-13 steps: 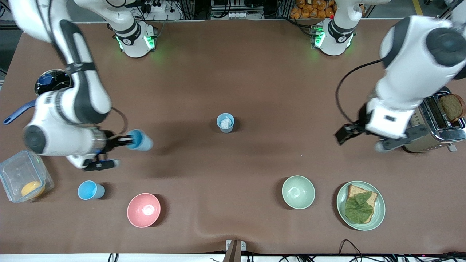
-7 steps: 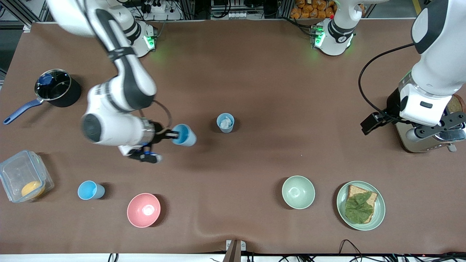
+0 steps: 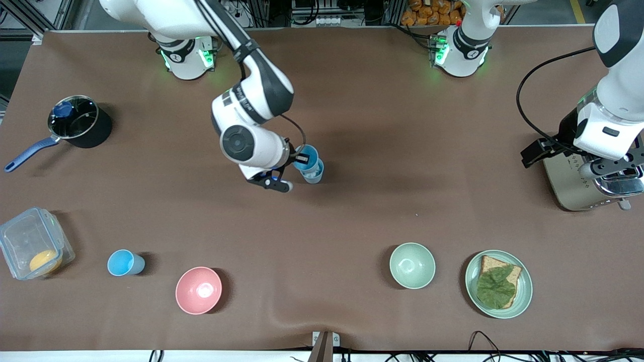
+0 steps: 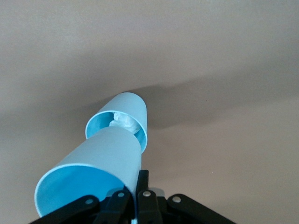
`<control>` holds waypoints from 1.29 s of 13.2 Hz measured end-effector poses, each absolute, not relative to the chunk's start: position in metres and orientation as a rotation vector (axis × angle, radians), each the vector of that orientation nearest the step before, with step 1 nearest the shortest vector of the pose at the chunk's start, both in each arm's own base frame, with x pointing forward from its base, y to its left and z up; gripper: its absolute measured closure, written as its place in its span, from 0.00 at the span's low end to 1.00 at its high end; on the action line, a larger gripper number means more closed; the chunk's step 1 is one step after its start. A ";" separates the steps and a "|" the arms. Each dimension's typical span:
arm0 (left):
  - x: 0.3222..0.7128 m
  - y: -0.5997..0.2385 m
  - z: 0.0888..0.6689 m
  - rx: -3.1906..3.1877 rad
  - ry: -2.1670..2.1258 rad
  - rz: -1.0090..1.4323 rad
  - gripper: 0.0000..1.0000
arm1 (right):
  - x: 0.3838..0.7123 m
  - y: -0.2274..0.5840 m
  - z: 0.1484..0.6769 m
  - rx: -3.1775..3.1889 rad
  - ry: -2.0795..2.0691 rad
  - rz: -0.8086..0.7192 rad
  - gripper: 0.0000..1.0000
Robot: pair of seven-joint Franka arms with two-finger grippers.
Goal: Stack blue cups with both arms
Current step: 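Lower the held blue cup into the tissue cup with the right gripper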
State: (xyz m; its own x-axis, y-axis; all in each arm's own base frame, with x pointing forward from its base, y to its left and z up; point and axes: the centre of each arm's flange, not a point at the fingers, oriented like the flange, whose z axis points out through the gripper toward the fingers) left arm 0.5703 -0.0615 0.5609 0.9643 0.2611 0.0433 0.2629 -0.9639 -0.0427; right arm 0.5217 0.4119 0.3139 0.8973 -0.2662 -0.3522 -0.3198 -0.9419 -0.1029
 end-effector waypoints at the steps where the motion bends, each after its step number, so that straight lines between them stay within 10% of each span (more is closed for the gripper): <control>1: 0.566 -0.062 0.559 -3.065 -0.408 -0.048 0.00 | 0.523 0.411 0.313 -2.905 0.461 0.489 0.96; 17: 0.554 -0.068 0.566 -3.072 -0.367 -0.057 0.00 | 0.519 0.422 0.295 -2.916 0.518 0.462 0.96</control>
State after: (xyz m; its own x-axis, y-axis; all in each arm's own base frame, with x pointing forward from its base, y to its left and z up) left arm 0.5536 -0.0676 0.5662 0.9712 0.2344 0.0422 0.2362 -0.9708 -0.0428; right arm 0.5193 0.4223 0.2952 0.8933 -0.3126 -0.3229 -0.3568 -0.9302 -0.0865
